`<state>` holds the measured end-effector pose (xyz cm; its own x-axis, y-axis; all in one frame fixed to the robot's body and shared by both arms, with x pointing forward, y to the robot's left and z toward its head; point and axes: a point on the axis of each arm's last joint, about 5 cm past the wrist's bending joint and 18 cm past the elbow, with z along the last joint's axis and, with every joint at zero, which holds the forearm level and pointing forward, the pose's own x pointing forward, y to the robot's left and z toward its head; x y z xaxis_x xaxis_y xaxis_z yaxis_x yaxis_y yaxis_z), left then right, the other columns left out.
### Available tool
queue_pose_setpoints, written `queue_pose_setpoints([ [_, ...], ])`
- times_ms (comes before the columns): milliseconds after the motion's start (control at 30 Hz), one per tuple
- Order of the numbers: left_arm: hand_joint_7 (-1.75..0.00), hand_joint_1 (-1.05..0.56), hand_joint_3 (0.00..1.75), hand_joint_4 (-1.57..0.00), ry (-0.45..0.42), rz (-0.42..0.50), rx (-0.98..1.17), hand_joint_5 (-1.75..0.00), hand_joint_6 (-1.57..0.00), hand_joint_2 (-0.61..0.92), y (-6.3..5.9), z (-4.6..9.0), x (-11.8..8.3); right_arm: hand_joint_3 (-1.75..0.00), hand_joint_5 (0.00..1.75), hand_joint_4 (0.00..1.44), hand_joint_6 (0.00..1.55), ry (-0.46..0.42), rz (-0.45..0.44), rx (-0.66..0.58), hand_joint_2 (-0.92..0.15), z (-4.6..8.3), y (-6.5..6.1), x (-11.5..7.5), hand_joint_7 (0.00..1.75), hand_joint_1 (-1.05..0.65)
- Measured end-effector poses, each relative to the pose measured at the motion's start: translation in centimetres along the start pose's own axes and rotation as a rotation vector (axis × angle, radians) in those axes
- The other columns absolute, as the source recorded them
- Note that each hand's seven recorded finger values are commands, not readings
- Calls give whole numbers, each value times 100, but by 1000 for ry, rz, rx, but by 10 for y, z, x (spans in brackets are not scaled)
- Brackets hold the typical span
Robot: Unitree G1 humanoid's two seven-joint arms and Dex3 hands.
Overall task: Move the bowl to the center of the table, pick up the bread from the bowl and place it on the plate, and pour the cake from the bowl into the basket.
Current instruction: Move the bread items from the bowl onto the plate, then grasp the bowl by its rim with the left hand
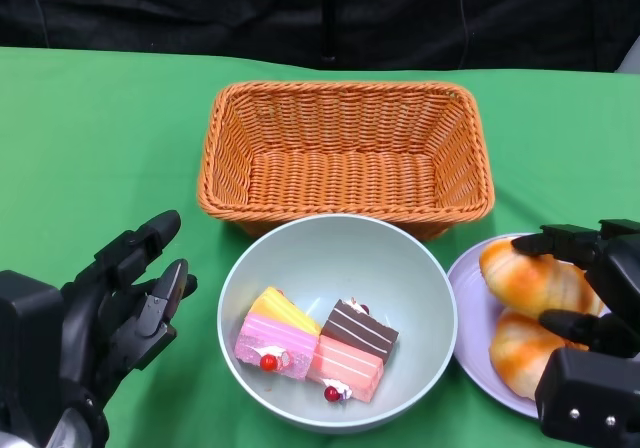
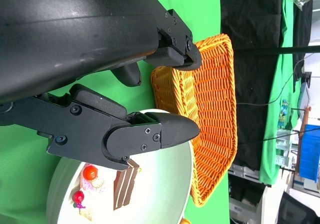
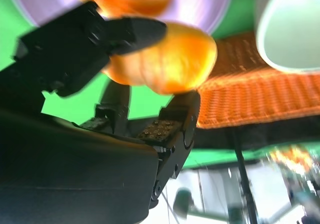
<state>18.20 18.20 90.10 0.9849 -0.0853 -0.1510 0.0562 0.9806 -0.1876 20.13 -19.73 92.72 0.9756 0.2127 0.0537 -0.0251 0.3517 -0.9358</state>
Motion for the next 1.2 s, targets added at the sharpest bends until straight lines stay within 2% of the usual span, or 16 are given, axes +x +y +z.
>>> queue_pose_setpoints([
  [67,-16,-64,57,0,1,0,-2,-120,-34,92,0,0,0,-26,54,9,26,9,37,-39,-92,4,-7,-3,0,-70],
  [200,-16,-64,57,0,2,1,-2,-118,-33,92,0,1,0,-30,56,6,23,3,51,-80,-92,14,-13,-6,0,-75],
  [433,-16,-63,57,0,2,3,-4,-118,-32,92,1,1,-1,-34,59,8,24,-21,26,-113,-92,24,-20,-12,1,-79],
  [600,-16,-63,58,0,-5,1,8,-120,-32,92,1,1,-1,-33,61,8,26,-24,12,-100,-92,25,-21,-18,2,-77],
  [967,-22,-66,49,-4,-155,-24,286,-121,-35,92,5,7,-4,-35,69,17,33,-20,-91,-16,-92,21,-19,-37,5,-68],
  [1200,-29,-61,44,-8,-242,-79,504,-120,-36,92,10,14,-5,-34,73,22,38,-35,-135,69,-92,24,-15,-49,7,-64],
])
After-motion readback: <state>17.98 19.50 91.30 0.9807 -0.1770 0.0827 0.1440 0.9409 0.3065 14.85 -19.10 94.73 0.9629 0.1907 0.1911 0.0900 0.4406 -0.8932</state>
